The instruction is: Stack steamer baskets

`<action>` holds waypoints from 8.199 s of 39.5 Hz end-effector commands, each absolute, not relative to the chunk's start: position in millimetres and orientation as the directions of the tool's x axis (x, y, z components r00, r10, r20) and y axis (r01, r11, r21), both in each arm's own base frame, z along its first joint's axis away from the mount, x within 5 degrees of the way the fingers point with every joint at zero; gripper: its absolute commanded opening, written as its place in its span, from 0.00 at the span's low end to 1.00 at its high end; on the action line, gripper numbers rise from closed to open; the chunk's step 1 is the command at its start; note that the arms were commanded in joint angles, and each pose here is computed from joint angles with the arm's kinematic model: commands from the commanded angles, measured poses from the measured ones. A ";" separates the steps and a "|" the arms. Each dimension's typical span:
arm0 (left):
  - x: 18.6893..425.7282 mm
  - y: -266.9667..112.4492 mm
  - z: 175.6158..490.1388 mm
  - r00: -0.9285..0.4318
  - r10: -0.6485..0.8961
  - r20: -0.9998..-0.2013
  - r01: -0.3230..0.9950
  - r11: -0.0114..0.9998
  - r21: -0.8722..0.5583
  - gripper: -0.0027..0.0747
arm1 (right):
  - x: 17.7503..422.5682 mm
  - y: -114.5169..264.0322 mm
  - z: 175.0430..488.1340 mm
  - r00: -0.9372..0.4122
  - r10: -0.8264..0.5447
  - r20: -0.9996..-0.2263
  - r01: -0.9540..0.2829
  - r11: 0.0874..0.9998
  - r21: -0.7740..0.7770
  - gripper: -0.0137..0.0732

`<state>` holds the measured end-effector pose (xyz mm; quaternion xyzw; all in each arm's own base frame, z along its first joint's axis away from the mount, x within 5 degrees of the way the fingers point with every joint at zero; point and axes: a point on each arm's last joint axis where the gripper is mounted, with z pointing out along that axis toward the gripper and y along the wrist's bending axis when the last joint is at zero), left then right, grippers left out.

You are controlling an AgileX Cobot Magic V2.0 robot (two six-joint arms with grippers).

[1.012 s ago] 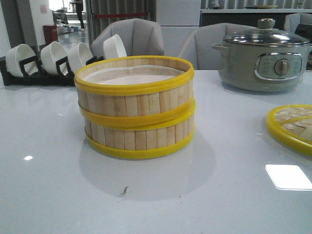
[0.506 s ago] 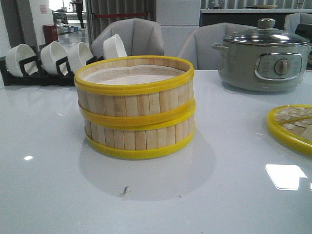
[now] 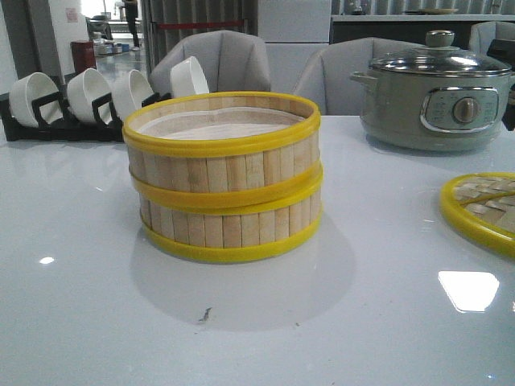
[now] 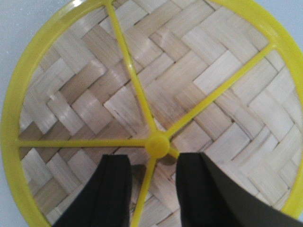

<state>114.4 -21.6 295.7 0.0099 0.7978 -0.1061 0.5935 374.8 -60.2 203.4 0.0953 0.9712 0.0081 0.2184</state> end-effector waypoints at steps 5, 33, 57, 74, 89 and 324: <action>116.2 -21.7 313.5 -0.188 -0.145 -0.971 0.154 0.972 -0.175 0.15 | 382.0 -65.5 230.9 -0.819 0.162 -0.550 0.170 0.985 0.036 0.56; 116.2 -21.7 313.5 -0.188 -0.145 -0.971 0.154 0.972 -0.175 0.15 | 389.0 -67.0 221.1 -0.808 0.162 -0.566 0.173 0.984 0.035 0.56; 116.2 -21.7 313.5 -0.188 -0.145 -0.971 0.154 0.972 -0.175 0.15 | 377.6 -38.8 258.1 -0.791 0.103 -0.603 0.101 0.994 0.037 0.20; 116.2 -21.7 313.5 -0.188 -0.145 -0.971 0.154 0.972 -0.175 0.15 | 363.6 53.4 393.3 -0.693 -0.093 -0.715 -0.168 0.985 0.036 0.20; 116.2 -21.7 313.5 -0.188 -0.145 -0.971 0.154 0.972 -0.175 0.15 | 360.0 184.9 430.6 -0.608 -0.314 -0.729 -0.488 0.872 0.032 0.20; 116.2 -21.7 313.5 -0.188 -0.145 -0.971 0.154 0.972 -0.175 0.15 | 69.6 0.1 263.8 -0.077 -0.055 -0.996 -0.006 0.998 -0.055 0.21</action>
